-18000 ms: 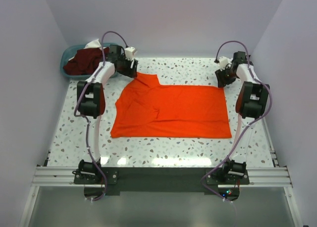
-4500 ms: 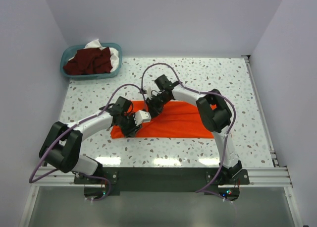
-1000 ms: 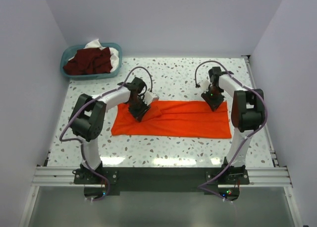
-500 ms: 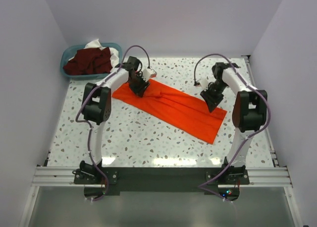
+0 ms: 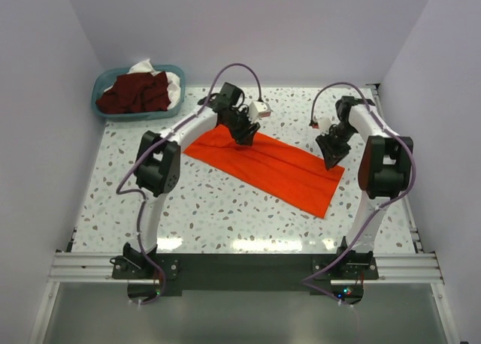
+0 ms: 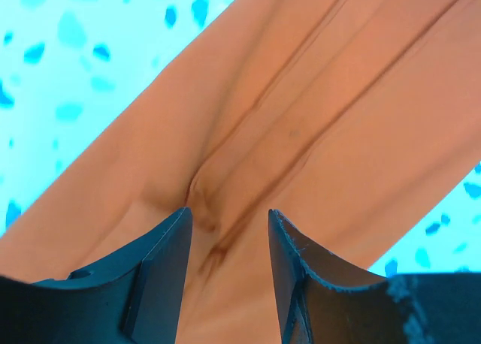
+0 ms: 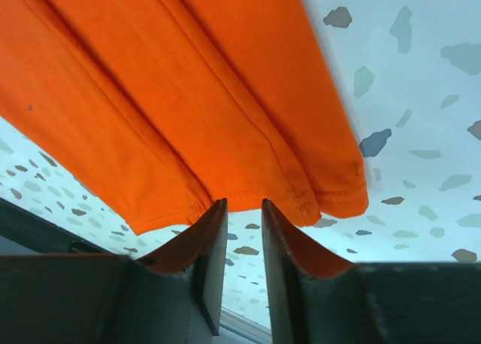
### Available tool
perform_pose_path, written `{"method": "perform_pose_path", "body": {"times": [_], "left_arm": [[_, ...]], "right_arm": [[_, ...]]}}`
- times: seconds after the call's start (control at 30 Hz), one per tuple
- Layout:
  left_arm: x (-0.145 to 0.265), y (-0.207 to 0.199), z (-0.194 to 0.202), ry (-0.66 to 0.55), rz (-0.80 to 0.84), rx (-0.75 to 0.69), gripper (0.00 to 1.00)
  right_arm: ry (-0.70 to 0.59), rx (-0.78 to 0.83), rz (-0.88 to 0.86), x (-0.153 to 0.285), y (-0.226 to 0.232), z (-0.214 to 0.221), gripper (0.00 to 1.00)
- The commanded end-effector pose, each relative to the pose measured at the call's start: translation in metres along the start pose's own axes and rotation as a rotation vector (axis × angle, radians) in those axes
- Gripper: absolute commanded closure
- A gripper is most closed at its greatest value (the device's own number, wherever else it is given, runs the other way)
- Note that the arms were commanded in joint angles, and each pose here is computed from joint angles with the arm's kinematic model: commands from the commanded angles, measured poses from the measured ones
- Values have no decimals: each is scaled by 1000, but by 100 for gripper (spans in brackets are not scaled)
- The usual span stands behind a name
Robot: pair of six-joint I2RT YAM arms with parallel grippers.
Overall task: Fold and stack the t-shirts
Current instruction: Fold the tshirt
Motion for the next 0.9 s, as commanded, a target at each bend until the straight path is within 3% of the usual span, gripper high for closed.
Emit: {"method": "perform_pose_path", "body": {"times": [0.0, 0.17, 0.4, 0.63, 0.87], "left_arm": [[-19, 5, -14, -33, -11, -8, 50], [-32, 15, -9, -11, -43, -32, 47], [-45, 29, 10, 71, -82, -76, 50], [-26, 20, 12, 73, -82, -134, 66], [-15, 13, 13, 71, -66, -160, 75]], "right_arm": [[14, -48, 39, -10, -8, -1, 69], [41, -52, 29, -18, -7, 5, 67], [54, -35, -11, -12, 6, 13, 73], [39, -23, -64, -5, 22, 16, 82], [32, 3, -83, 3, 31, 20, 85]]}}
Point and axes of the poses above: each gripper's point midway between its finger pads, its own x axis back along the fingers, its own y axis along the line the jaws close on, z = x × y, the point moved 2 cm from there along x, back along the fingers, and after that the axes turned 15 degrees about x, right-handed, at the moved point
